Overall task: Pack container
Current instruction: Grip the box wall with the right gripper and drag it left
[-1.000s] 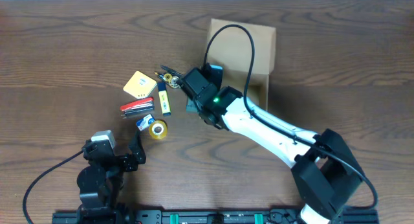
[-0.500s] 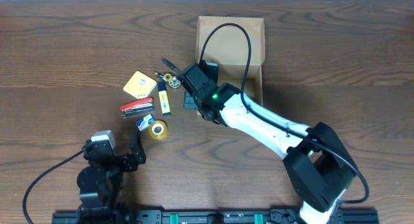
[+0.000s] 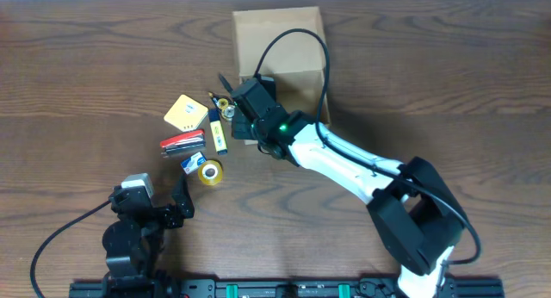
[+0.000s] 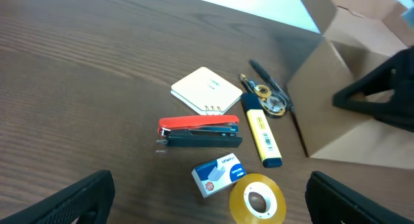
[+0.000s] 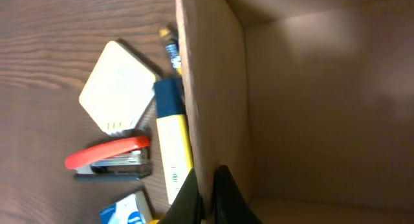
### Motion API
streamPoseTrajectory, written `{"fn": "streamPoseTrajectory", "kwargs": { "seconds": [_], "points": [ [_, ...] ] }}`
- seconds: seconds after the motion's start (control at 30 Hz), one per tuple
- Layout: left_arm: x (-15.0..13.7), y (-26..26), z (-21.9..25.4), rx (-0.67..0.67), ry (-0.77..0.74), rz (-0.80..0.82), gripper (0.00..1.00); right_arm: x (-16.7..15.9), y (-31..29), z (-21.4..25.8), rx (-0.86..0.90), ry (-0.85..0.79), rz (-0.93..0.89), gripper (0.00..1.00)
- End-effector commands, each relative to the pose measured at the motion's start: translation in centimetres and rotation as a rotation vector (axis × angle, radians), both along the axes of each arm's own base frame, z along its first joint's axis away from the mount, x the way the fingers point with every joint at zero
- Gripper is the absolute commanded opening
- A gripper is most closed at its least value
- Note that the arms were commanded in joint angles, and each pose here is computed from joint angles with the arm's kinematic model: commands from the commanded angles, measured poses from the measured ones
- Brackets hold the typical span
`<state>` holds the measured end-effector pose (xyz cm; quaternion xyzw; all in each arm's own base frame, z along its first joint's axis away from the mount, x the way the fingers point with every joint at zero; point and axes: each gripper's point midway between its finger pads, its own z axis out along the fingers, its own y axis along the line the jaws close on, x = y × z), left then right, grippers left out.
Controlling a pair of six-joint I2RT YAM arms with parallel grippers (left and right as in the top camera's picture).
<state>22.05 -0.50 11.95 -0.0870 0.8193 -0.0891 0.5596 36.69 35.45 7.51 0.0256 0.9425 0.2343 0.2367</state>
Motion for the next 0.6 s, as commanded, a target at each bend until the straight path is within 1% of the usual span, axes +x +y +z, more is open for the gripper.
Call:
{"fn": "streamPoseTrajectory", "kwargs": {
  "seconds": [0.0, 0.2, 0.3, 0.47, 0.57],
  "points": [
    [0.0, 0.2, -0.8, 0.003, 0.014, 0.01, 0.95, -2.8, 2.0, -3.6, 0.044, 0.142, 0.123, 0.01],
    [0.0, 0.2, -0.8, 0.003, 0.014, 0.01, 0.95, -4.1, 4.5, -2.8, 0.075, 0.097, 0.225, 0.01],
    [0.0, 0.2, -0.8, 0.003, 0.014, 0.01, 0.95, -4.4, 4.9, -2.6, 0.076, 0.096, 0.234, 0.01],
    [0.0, 0.2, -0.8, 0.003, 0.014, 0.01, 0.95, -4.2, 3.2, -3.3, 0.034, 0.159, 0.129, 0.01],
    [0.0, 0.2, -0.8, 0.003, 0.014, 0.01, 0.95, -3.7, 2.3, -2.5, -0.012, 0.154, 0.096, 0.01]
  ]
}}
